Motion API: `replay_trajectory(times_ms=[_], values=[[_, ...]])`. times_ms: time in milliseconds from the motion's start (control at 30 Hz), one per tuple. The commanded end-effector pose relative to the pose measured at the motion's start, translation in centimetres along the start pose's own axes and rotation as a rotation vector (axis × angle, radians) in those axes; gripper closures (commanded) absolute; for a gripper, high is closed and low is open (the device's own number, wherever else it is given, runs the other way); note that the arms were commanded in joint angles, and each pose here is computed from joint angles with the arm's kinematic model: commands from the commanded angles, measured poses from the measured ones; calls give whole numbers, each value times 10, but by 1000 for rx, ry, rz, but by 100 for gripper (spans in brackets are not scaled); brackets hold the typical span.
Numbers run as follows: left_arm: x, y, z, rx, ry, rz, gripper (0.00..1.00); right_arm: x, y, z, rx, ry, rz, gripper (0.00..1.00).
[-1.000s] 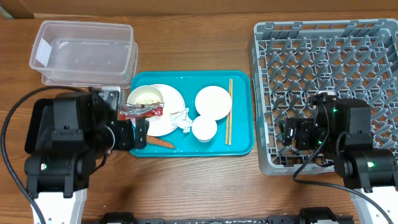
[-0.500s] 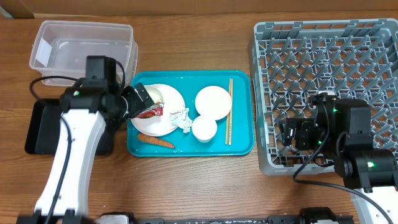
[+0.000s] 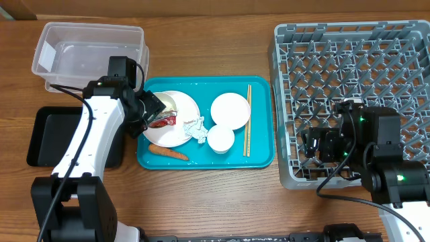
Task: Sort waste into correct bins and load items into the dishwasher
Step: 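Move the left gripper over the plate and grasp the red wrapper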
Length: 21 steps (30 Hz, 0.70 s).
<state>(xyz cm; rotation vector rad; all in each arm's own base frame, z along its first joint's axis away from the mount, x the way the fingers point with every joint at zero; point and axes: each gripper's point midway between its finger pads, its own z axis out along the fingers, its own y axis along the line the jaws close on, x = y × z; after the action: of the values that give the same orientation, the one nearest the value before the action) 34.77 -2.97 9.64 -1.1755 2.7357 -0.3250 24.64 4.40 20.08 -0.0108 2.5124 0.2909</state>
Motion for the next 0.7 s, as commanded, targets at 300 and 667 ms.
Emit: replay_trajectory(times_ms=[300,667], values=[[-12,3,1,-28,-49,-27,38,-9,5,-8,-14,-32,-2,0],[-20,8,2,-60,-86,-38,61,-9,5,-8,-14,-32,-2,0]])
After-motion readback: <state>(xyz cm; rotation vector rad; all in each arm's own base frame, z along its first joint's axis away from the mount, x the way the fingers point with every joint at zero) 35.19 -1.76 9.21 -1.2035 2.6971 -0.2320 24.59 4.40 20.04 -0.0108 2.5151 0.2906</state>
